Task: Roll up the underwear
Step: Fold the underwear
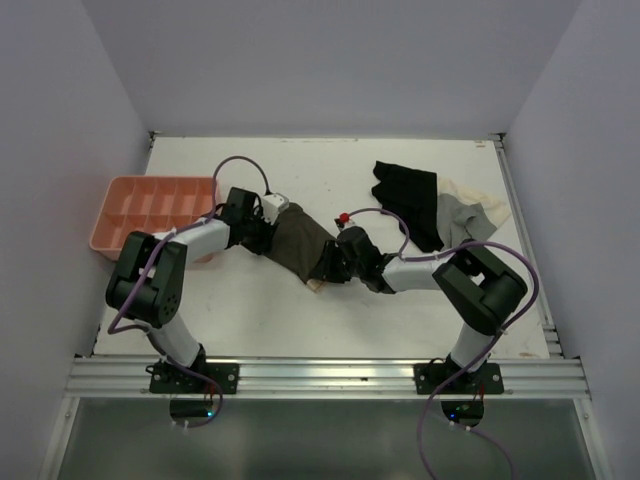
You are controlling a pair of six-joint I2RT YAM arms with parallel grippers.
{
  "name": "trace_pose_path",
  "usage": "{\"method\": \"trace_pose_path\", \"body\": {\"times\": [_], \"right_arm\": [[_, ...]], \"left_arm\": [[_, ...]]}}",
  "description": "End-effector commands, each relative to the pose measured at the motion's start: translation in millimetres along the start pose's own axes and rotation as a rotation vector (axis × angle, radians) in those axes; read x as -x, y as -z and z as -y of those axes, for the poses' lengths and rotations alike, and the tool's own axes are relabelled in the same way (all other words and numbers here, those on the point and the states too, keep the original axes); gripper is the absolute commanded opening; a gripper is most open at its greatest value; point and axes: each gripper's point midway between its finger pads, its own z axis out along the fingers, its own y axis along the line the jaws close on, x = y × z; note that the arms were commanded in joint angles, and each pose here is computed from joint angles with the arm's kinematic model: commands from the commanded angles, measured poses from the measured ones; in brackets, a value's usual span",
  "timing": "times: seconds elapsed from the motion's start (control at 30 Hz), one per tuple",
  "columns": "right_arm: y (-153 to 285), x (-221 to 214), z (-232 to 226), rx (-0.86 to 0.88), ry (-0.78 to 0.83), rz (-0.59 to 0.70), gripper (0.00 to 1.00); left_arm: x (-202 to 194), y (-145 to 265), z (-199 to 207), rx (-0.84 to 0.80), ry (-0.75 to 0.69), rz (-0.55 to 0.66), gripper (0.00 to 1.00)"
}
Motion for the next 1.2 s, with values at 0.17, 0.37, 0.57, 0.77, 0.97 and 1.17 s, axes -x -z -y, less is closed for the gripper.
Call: {"method": "trace_pose_path", "body": {"times": [0.17, 0.37, 0.57, 0.77, 0.97, 1.17], "right_arm": [[20, -43, 28, -0.065, 0.115, -0.192, 0.23], [37, -46, 22, -0.038, 0.194, -0.239, 0.22], [66, -35, -15, 0.112, 0.239, -0.197, 0.36], [107, 33, -68, 0.228, 0.191, 0.106, 0.64], [93, 66, -53, 0.291, -0.09, 0.275, 0.84], [63, 61, -25, 0.383, -0.326, 0.365, 0.77]], "left_arm": [[-11, 28, 0, -0.001, -0.095, -0.036, 0.32], [-21, 48, 32, -0.137, -0.123, -0.052, 0.34], [29, 100, 62, -0.234, -0.189, 0.191, 0.47], [105, 128, 83, -0.352, -0.164, 0.447, 0.64], [144, 105, 95, -0.522, 0.059, 0.551, 0.9], [146, 73, 94, -0.585, 0.181, 0.566, 1.0]]}}
